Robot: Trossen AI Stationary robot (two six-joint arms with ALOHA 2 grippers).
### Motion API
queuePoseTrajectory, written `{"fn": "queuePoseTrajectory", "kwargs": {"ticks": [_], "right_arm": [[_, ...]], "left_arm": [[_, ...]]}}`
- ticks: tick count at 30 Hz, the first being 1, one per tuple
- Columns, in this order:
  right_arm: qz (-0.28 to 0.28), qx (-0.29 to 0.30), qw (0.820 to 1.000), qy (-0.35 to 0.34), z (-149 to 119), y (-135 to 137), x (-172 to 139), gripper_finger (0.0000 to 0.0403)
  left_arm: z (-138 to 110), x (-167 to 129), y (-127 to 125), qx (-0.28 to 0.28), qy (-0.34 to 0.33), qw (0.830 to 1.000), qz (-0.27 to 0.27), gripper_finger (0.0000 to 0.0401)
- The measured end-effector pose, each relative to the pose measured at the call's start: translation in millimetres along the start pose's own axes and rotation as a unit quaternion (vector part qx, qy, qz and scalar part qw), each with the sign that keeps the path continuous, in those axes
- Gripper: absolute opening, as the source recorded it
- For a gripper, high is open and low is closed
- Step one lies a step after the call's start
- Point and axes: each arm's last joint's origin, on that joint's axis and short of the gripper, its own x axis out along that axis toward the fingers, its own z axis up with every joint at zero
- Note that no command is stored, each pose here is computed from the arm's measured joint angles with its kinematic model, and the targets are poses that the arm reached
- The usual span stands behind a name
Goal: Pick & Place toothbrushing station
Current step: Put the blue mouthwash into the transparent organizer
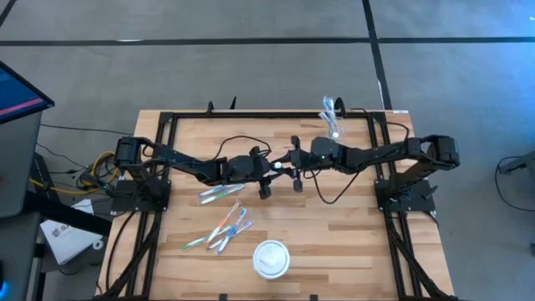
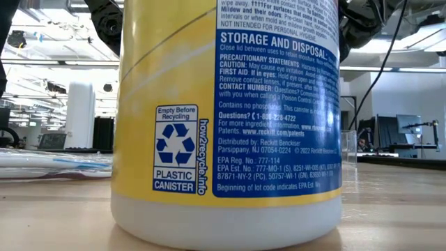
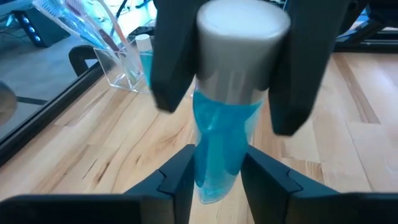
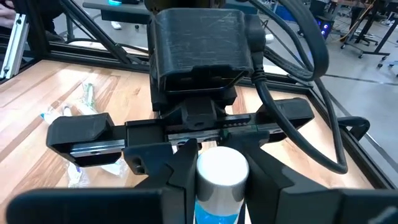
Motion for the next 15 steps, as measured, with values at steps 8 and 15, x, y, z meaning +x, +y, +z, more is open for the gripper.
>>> {"fn": "queuePoseTrajectory", "kwargs": {"ticks": [8,15], "right_arm": [[-0.003,0.002,1.0,0.015,10,-3,-17,0.0085],[-0.025,0.021,0.999,0.024,1,-9,-39,0.0085]], "left_arm": [[-1,0,2,0.0,0.006,1.0,0.008,0.0149],[-3,0,2,0.003,0.014,1.0,0.009,0.0156]]}}
